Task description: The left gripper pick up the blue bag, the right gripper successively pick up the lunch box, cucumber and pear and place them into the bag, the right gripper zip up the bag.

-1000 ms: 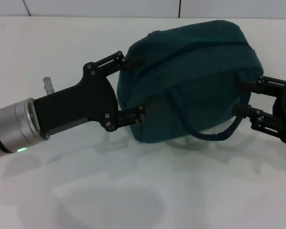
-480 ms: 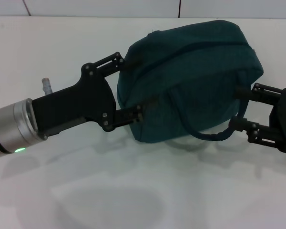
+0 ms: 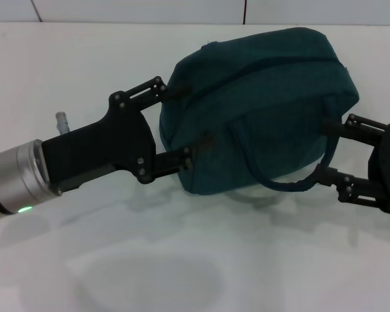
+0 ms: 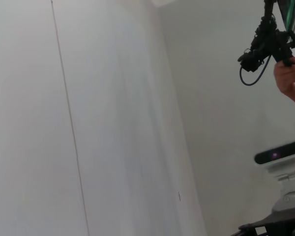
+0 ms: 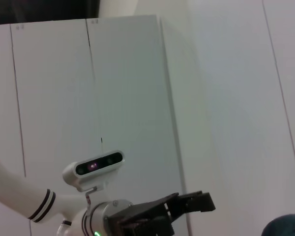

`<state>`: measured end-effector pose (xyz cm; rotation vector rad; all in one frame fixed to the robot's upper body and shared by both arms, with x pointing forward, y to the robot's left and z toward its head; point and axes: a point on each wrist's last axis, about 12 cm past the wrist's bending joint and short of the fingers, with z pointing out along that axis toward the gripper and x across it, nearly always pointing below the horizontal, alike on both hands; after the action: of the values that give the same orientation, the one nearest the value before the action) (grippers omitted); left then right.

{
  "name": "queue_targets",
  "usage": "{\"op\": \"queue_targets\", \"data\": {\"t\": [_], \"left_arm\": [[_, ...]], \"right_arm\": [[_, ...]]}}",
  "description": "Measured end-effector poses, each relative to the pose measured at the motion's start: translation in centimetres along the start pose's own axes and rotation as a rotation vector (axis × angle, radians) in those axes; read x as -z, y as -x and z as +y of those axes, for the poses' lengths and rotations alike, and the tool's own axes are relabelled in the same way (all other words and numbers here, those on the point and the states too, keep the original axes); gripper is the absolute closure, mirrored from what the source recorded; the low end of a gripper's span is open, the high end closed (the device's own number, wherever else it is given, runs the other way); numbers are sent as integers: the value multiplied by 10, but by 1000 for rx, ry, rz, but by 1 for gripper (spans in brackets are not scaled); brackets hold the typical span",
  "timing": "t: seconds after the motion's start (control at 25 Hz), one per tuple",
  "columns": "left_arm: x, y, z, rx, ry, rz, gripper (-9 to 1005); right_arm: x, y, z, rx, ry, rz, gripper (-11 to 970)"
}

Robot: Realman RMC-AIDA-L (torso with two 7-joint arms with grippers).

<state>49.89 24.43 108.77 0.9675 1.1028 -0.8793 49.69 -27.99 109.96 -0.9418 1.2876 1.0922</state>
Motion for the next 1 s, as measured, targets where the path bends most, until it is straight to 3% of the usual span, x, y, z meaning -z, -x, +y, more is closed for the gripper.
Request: {"op": "queue_targets", "data": {"t": [1.0], "left_arm": [[2, -4, -4, 20, 21, 7, 256]], "right_arm": [[-3, -4, 7, 26, -31, -36, 225]]}}
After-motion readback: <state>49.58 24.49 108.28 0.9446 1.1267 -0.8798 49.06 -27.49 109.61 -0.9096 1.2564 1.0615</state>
